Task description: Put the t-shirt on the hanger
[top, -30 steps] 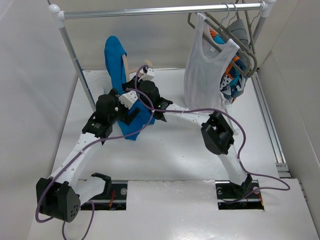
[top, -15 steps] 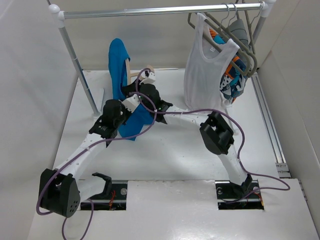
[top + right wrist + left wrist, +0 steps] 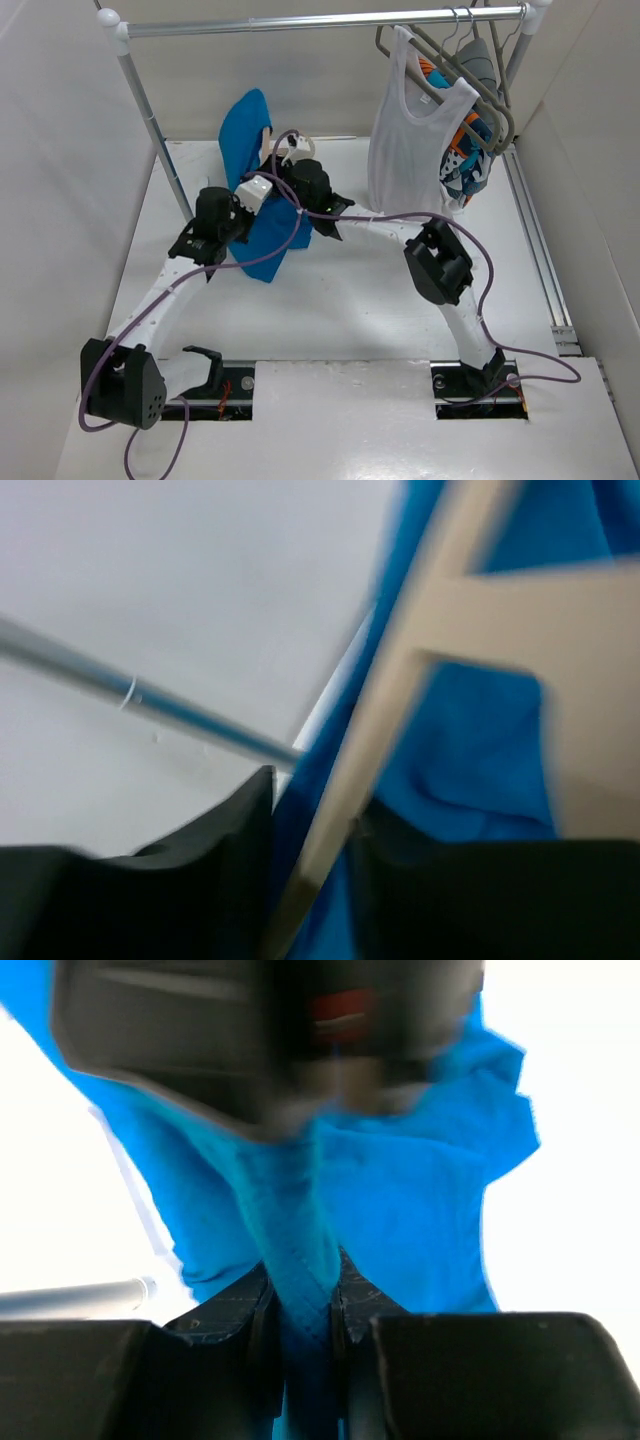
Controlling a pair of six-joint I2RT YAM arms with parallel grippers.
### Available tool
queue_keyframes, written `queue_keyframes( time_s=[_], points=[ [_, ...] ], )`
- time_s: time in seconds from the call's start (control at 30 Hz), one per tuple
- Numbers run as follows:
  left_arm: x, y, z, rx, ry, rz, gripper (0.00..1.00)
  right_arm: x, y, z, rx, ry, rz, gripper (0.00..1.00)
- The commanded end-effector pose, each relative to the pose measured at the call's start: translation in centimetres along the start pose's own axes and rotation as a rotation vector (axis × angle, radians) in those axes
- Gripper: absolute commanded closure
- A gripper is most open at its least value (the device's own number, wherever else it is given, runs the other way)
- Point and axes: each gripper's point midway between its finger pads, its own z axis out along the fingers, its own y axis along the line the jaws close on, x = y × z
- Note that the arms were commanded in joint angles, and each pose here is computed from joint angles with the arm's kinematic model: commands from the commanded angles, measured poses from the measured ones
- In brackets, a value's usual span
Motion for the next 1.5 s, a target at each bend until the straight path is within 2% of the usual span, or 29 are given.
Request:
queue_keyframes(
  time_s=[0.0, 0.1, 0.2, 0.23, 0.27, 0.33, 0.43, 0.57, 0.77, 0.9, 1.03, 1.1, 1.13, 1.17, 1.3, 1.47],
  points=[
    [-2.6, 1.2, -1.4, 0.042, -0.057, -0.163, 1.0, -6.0, 5.2, -2.0, -0.292, -0.015, -0.327, 0.57],
    [-3.7, 0.7, -1.8, 0.094, -0.086, -0.252, 1.0, -6.2, 3.4, -3.2, -0.292, 0.015, -0.389, 0.34],
    [-3.9, 0.6, -1.8, 0.115, -0.09, -0.314, 1.0, -6.8, 1.7, -3.9, -0.281, 0.026, -0.432, 0.32],
    [-3.8, 0.9, -1.9, 0.106, -0.087, -0.352, 1.0, -6.7, 1.0, -4.0, -0.283, 0.035, -0.461, 0.28],
    [-3.8, 0.9, -1.9, 0.112, -0.088, -0.373, 1.0, -6.3, 1.3, -4.2, -0.309, 0.049, -0.479, 0.11],
    [-4.4, 0.8, -1.9, 0.138, -0.102, -0.422, 1.0, -7.6, 0.7, -4.7, -0.315, 0.05, -0.549, 0.09],
    [-4.8, 1.1, -2.1, 0.137, -0.112, -0.442, 1.0, -8.3, 1.0, -5.8, -0.333, 0.069, -0.628, 0.08],
    [-4.7, 1.9, -2.2, 0.127, -0.121, -0.48, 1.0, -8.8, -0.7, -7.6, -0.3, 0.11, -0.779, 0.08],
    [-4.3, 1.5, -1.9, 0.136, -0.12, -0.48, 1.0, -8.4, -3.0, -8.3, -0.306, 0.152, -0.772, 0.08],
    [-6.7, 2.7, -3.2, 0.122, -0.169, -0.417, 1.0, -10.5, -1.2, -9.7, -0.315, 0.095, -0.873, 0.08],
    [-10.9, 5.1, -8.3, 0.011, -0.307, -0.28, 1.0, -11.6, -2.5, -11.9, -0.231, 0.086, -0.986, 0.09],
    [-11.7, 6.3, -11.4, -0.088, -0.378, -0.208, 1.0, -11.8, -2.7, -12.8, -0.204, 0.09, -1.006, 0.09],
    [-11.6, 6.3, -11.5, -0.09, -0.378, -0.196, 1.0, -11.9, -2.6, -13.1, -0.203, 0.094, -1.02, 0.09],
    [-12.4, 6.2, -13.8, -0.114, -0.438, -0.167, 1.0, -11.5, -3.4, -13.2, -0.184, 0.112, -1.023, 0.09],
    [-13.4, 6.4, -18.9, -0.207, -0.565, -0.143, 1.0, -12.0, -3.3, -14.2, -0.158, 0.109, -1.044, 0.09],
    [-14.8, 6.3, -24.0, -0.265, -0.7, -0.178, 1.0, -12.2, -3.7, -14.4, -0.135, 0.111, -1.064, 0.1]
  ],
)
